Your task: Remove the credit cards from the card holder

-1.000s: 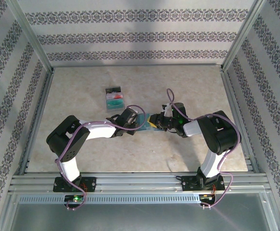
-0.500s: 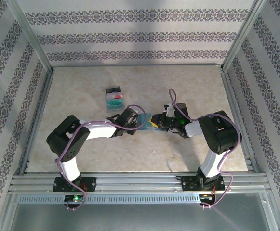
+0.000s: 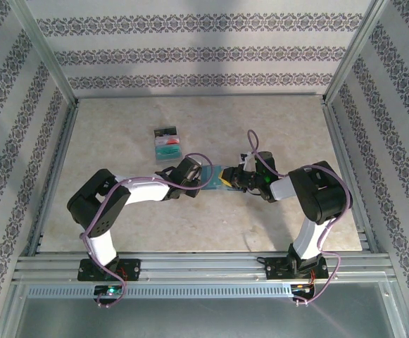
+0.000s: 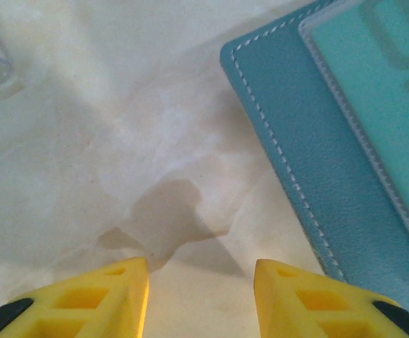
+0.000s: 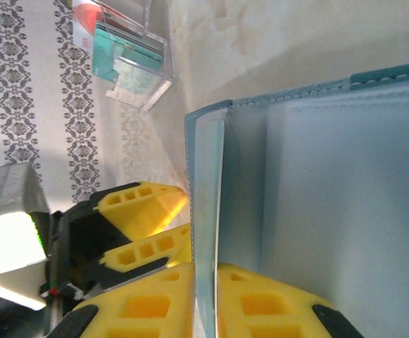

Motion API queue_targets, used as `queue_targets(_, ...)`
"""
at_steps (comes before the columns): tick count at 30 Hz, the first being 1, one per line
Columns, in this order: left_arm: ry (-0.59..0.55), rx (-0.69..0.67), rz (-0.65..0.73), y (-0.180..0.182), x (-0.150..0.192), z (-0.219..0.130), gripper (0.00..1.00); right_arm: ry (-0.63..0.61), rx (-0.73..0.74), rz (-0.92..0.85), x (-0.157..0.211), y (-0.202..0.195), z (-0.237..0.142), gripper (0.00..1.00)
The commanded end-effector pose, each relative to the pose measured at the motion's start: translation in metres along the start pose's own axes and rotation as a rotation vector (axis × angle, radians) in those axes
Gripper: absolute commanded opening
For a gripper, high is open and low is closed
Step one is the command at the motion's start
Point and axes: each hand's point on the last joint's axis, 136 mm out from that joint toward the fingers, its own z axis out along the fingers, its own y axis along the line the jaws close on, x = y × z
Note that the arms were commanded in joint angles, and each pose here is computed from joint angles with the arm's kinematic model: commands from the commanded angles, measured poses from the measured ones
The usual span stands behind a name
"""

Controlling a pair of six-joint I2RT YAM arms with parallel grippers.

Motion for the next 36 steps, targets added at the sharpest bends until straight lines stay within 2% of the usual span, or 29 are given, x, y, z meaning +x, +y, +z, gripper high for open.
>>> queue_targets(1,-0.092,0.046,-0.039,-0.011,-0.031,-0.03,0.46,0.01,-0.02,-0.001,0.001,-0.001,0.001,0.17)
queue_targets(6,-0.178,0.107,-0.059,-0.023,-0.058,-0.047,0.47,0.014,-0.024,0.0,0.001,-0.001,0.004,0.17)
queue_targets(19,-0.082,0.136,0.024,-0.043,-0.05,-0.003,0.44,0.022,-0.026,-0.001,0.004,0.0,0.007,0.19)
queue_targets(36,0.085,-0.004,0.148,-0.021,-0.007,0.031,0.45,0.024,-0.027,0.011,0.004,-0.004,0.011,0.19)
